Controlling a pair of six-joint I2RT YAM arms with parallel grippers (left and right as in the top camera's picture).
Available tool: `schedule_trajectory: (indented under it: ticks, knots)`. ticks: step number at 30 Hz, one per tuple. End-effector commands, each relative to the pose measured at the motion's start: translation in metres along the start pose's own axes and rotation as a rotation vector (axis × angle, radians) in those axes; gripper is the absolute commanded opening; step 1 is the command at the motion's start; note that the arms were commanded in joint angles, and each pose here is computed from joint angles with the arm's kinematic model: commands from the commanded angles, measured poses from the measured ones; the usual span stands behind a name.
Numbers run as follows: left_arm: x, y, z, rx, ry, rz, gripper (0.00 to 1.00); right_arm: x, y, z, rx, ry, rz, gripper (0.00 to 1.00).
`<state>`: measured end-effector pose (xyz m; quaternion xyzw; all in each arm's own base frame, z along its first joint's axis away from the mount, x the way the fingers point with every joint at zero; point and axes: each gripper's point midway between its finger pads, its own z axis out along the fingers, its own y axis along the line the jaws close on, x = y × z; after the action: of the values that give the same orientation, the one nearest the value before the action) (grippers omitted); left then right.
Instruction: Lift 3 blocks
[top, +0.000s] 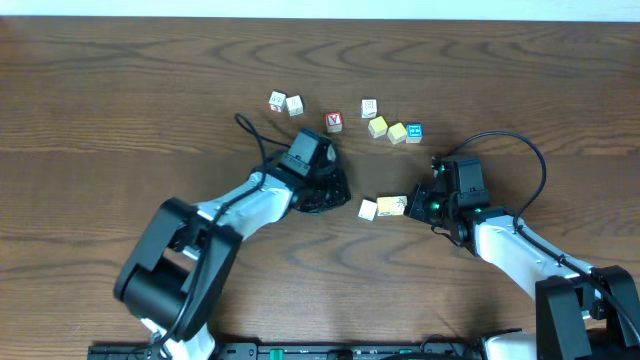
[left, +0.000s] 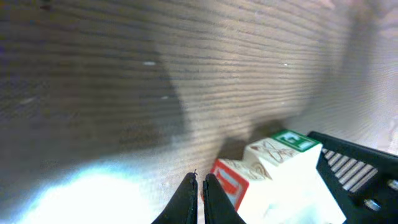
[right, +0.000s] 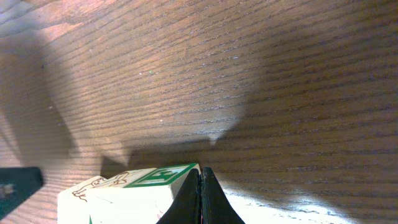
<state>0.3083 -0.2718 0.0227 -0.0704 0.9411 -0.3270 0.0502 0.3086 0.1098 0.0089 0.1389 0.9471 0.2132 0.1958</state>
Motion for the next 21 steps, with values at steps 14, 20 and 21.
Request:
schedule_trajectory:
  ticks: [14,20,21]
  knots:
    - [0.074,0.009,0.010,-0.189,0.138,-0.030,0.07,0.005,0.001,0.002,-0.004,0.014,0.000,0.01]
    - [0.077,-0.003,0.020,-0.189,0.085,0.043,0.07,0.005,0.001,0.002,-0.004,0.014,0.000,0.01]
    - [0.075,-0.005,0.021,-0.186,0.075,0.050,0.07,0.005,0.001,0.002,-0.005,0.014,0.000,0.01]
